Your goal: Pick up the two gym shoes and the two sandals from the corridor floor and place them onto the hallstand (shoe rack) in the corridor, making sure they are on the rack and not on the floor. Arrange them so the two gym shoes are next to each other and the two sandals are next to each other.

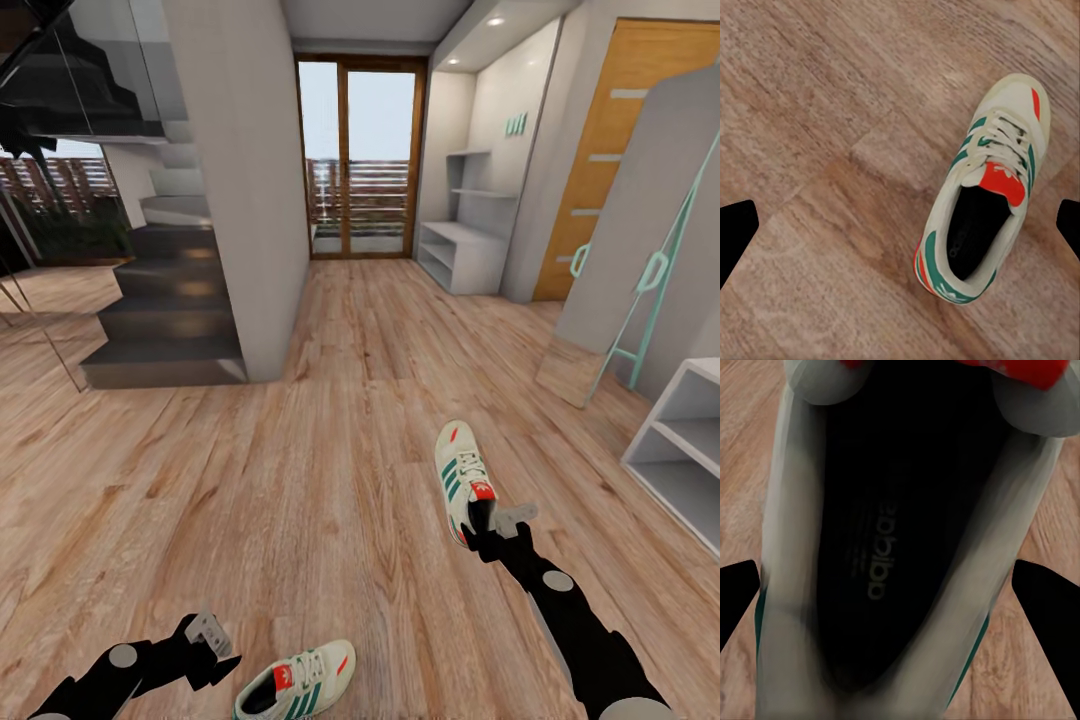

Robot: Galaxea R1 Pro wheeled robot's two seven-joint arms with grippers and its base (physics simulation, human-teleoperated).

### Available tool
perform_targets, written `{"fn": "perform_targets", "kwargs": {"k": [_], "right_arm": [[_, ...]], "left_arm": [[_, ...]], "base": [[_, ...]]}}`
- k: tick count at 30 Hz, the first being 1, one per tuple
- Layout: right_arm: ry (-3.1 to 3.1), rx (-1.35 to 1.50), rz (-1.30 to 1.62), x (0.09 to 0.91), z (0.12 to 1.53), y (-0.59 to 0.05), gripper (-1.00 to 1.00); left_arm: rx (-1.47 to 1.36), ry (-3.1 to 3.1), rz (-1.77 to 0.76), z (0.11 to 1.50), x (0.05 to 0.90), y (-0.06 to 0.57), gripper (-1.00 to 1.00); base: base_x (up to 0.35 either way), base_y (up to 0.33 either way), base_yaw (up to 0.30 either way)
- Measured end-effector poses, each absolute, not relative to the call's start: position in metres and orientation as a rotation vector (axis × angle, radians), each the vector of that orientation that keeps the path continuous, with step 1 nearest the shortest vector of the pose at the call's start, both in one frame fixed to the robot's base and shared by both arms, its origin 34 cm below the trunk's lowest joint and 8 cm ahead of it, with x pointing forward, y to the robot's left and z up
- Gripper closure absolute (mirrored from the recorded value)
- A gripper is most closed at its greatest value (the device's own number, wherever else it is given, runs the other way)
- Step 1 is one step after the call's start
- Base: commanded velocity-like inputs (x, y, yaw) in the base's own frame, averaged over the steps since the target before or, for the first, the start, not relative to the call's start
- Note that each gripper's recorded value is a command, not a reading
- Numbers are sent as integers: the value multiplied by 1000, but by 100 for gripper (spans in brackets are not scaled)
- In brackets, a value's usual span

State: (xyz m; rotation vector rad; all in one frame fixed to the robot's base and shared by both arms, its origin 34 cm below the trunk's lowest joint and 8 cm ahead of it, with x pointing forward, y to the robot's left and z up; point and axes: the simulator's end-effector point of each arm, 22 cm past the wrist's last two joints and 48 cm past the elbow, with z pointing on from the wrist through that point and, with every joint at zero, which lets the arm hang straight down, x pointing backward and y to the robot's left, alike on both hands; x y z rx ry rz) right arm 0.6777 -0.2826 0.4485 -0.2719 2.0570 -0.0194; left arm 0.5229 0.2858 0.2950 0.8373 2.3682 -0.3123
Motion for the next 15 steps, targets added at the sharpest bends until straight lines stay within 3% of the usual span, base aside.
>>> {"fn": "perform_targets", "kwargs": {"k": [15], "right_arm": [[2081,-272,-17,666,402,-283,100]], "left_arm": [[843,2381,-321,254,513,283,-100]], "base": [[0,0,17]]}}
